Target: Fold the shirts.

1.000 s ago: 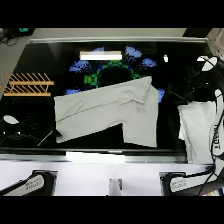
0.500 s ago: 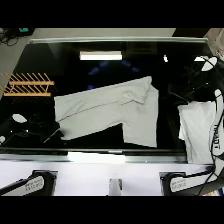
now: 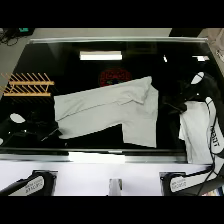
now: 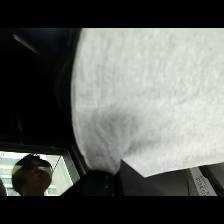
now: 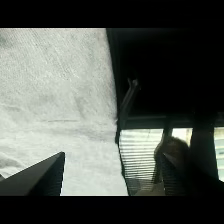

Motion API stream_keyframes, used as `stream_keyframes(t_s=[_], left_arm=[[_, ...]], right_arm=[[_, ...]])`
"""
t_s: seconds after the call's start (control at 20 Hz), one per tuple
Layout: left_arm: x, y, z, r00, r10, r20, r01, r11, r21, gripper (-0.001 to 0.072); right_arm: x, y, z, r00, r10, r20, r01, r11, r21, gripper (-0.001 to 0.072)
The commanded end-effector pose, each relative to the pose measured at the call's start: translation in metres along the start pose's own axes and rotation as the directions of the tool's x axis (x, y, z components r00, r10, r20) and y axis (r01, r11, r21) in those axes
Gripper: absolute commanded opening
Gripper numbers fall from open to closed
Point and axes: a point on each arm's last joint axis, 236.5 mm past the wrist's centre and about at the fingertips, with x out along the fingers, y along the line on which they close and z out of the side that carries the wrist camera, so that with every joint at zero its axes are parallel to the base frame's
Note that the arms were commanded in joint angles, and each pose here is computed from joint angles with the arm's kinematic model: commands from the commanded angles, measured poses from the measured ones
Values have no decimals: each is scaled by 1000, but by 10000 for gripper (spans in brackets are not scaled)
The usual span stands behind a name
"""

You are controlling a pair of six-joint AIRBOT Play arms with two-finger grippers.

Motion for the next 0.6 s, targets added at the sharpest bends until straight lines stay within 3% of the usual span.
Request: stream_keyframes(t_s=[0.0,0.05,0.35,0.4,0.45,0.55], left_arm=[[-7,-6,1,1000,-13,20,13,1000,16,41],[-7,-6,1,1000,-13,22,13,1000,17,41],[-8,-6,1,1000,-14,24,14,1000,17,41],[-8,-7,1,1000,-15,23,14,1000,17,41],[-8,-8,1,1000,-19,23,19,1000,15,41],[-8,-11,1,999,-34,23,34,999,8,41]], right_arm=[[34,-3,1,999,34,-23,-34,999,13,552],[39,2,1,997,64,-33,-64,998,11,485],[58,12,4,989,132,-60,-131,991,21,477],[60,13,5,988,142,-56,-141,990,26,449],[61,17,8,986,159,-48,-157,987,33,348],[61,24,16,981,191,-18,-191,981,43,239]])
